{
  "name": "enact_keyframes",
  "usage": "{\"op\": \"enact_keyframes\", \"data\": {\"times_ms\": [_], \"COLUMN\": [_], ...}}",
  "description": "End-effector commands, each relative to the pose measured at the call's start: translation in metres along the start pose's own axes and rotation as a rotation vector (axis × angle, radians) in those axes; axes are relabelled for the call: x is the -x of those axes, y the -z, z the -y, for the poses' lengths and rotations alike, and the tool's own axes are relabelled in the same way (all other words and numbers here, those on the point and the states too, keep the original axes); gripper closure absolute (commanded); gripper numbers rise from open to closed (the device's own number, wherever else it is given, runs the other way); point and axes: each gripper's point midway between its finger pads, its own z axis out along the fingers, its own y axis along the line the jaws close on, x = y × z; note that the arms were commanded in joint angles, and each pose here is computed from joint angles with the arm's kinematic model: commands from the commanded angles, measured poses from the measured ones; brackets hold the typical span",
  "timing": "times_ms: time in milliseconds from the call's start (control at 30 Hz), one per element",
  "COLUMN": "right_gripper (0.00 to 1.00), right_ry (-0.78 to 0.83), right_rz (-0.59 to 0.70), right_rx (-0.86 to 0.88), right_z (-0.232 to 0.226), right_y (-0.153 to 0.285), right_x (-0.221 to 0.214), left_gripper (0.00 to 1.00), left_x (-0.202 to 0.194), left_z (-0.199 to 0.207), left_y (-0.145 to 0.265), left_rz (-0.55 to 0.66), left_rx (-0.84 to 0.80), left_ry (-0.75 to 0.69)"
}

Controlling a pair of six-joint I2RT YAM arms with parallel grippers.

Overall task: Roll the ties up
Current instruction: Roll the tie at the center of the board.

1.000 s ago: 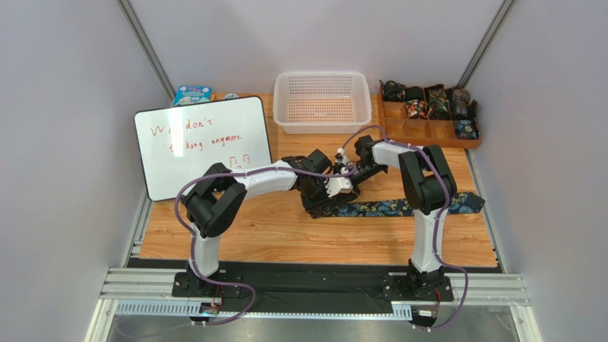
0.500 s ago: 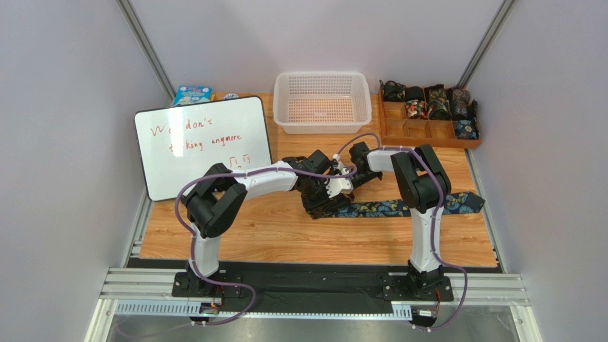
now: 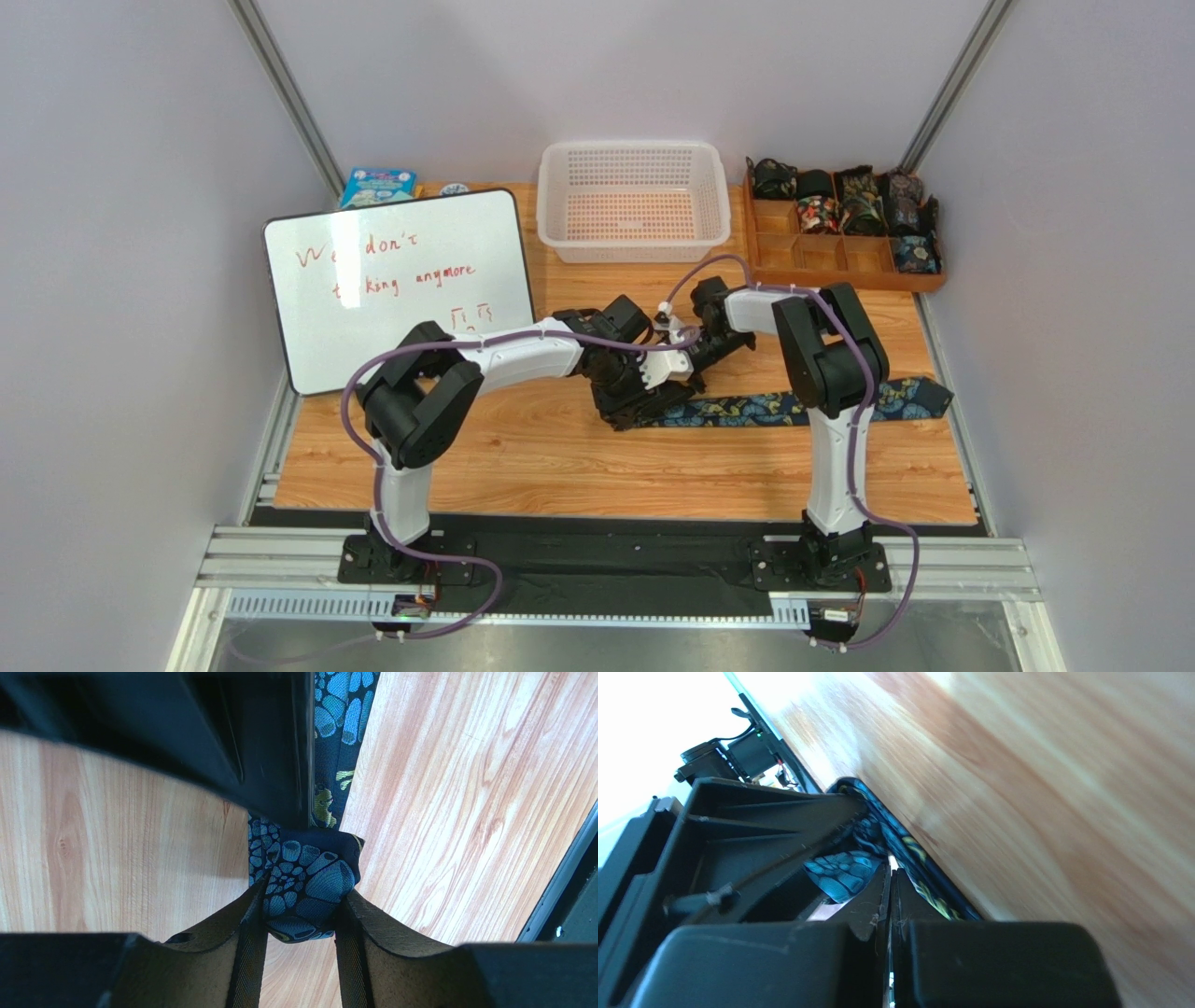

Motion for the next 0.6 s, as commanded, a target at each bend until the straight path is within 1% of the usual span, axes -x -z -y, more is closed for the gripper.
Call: {"op": "enact_keyframes", "data": {"times_ms": [0, 33, 133, 167, 233, 267, 367, 467, 567], "right_gripper": [1.00, 1.00, 0.94, 0.89, 0.84, 0.79, 0.70, 0.67, 0.66], "right_ry": [-0.022, -0.026, -0.036, -0.029, -0.024, -0.025, -0.033, -0.021, -0.016], "right_rz": [-0.004, -0.007, -0.003, 0.003, 0.001, 0.001, -0.004, -0.016, -0.024], "right_rx": [-0.025, 0.001, 0.084, 0.101, 0.134, 0.143, 0.166, 0.168, 0.162], "right_z": [0.002, -0.003, -0.021, -0.026, -0.035, -0.037, -0.043, -0.046, -0.046], "right_y": [0.013, 0.013, 0.016, 0.019, 0.021, 0.022, 0.022, 0.017, 0.012], "right_x": [-0.003, -0.003, -0.003, -0.003, -0.008, -0.009, -0.013, -0.016, -0.017], "left_gripper": [0.57, 0.57, 0.57, 0.57, 0.57, 0.57, 0.57, 0.57, 0.57], "left_x": [-0.016, -0.017, -0.017, -0.019, -0.021, -0.023, -0.022, -0.020, -0.019], "left_z": [0.006, 0.007, 0.006, 0.006, 0.007, 0.008, 0.007, 0.008, 0.007], "left_y": [-0.002, -0.004, -0.007, -0.008, -0.009, -0.009, -0.009, -0.010, -0.010], "left_rz": [-0.038, -0.041, -0.047, -0.051, -0.056, -0.058, -0.053, -0.053, -0.050], "left_rx": [-0.021, -0.027, -0.031, -0.032, -0.035, -0.038, -0.037, -0.038, -0.039], "left_ry": [0.033, 0.038, 0.045, 0.047, 0.049, 0.052, 0.059, 0.064, 0.066]}}
